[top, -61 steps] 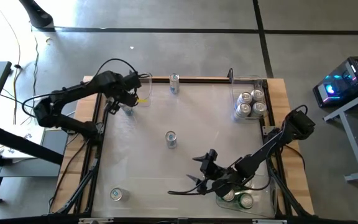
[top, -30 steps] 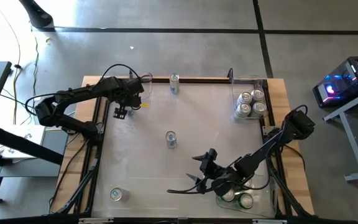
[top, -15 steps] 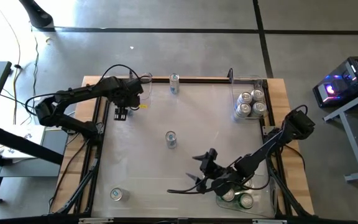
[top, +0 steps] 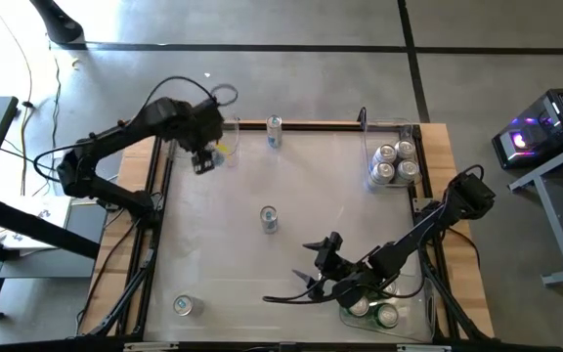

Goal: Sort soda cans
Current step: Put the top left white blue soda can into the top left transparent bin

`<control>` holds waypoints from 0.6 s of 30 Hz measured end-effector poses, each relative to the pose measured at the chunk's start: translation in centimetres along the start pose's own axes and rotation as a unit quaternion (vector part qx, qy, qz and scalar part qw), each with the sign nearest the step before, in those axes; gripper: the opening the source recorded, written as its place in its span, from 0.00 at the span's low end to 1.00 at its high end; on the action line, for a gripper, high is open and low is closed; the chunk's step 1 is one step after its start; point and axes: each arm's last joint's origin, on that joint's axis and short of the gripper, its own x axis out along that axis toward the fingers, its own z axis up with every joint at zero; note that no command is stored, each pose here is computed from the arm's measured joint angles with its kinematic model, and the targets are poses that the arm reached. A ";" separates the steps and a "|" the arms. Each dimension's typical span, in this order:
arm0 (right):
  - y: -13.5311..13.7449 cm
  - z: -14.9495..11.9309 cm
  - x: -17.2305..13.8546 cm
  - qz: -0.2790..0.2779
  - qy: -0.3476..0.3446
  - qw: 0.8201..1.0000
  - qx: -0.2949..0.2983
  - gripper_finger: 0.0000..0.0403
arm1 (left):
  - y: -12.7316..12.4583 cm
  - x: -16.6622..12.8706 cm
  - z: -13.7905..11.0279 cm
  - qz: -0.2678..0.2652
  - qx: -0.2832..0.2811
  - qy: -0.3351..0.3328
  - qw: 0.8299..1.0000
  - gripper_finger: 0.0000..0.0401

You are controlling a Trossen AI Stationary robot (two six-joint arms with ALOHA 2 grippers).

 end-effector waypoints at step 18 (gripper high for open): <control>-0.2 0.1 0.3 -0.002 0.002 1.000 0.004 0.88 | 10.1 8.4 9.1 -0.029 -0.256 0.098 0.961 0.57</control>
